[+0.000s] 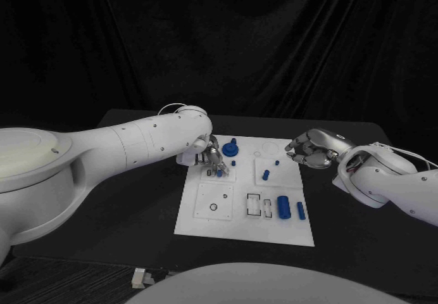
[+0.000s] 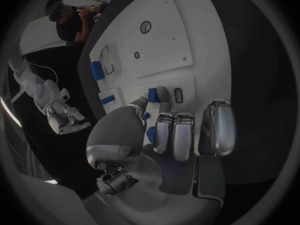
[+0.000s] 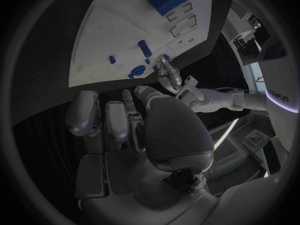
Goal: Assemble the parts on the task board
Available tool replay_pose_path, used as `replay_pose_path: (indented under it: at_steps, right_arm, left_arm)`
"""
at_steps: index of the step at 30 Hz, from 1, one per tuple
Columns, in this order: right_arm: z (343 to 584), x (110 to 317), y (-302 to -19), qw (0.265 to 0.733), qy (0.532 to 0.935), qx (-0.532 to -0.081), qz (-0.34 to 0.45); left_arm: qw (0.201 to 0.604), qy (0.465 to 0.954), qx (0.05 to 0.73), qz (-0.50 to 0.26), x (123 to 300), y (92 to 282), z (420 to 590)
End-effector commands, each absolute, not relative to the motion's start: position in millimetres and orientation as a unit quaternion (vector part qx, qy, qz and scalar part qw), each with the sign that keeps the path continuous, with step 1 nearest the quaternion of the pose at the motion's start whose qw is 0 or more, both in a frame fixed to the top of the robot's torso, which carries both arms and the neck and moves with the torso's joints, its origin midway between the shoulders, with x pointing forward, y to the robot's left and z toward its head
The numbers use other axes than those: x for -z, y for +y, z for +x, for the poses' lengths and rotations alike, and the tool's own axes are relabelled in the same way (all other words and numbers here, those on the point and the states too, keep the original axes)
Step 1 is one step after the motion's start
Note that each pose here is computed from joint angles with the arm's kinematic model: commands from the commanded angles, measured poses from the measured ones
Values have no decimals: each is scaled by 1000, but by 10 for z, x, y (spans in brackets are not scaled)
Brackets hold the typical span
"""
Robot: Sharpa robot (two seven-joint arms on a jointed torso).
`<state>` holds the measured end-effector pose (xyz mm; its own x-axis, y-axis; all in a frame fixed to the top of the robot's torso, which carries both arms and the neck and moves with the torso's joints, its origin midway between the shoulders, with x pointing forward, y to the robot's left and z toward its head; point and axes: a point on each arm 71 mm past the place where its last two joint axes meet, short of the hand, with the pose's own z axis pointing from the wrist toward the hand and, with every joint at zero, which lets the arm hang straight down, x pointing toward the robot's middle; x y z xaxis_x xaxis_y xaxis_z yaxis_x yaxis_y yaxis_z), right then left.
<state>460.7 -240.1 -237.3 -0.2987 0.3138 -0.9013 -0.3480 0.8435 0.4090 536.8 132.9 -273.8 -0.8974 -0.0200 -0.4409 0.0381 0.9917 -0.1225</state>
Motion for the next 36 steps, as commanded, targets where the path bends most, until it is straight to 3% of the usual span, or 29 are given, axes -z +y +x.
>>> replay_pose_path:
  at_steps: [1,10,21,26,30,36]
  right_arm:
    - [4603,2392,-2412,589,760,-274,-8]
    - [4600,2395,-2429,590,760,-273,-7]
    - [4575,2371,-2441,596,753,-279,-7]
    - [4551,2340,-2438,605,742,-289,-8]
    - [4531,2300,-2437,618,726,-302,-8]
    - [4494,2247,-2449,633,706,-316,-5]
  left_arm:
    - [252,964,78,-9,2737,1322,5369]
    - [302,946,113,-31,2606,1372,5307]
    - [415,893,175,-21,2047,1552,5165]
    - [471,856,211,-20,1881,1601,5055]
    - [513,823,242,-22,1907,1618,4953]
    - [566,779,269,-30,2106,1688,4768]
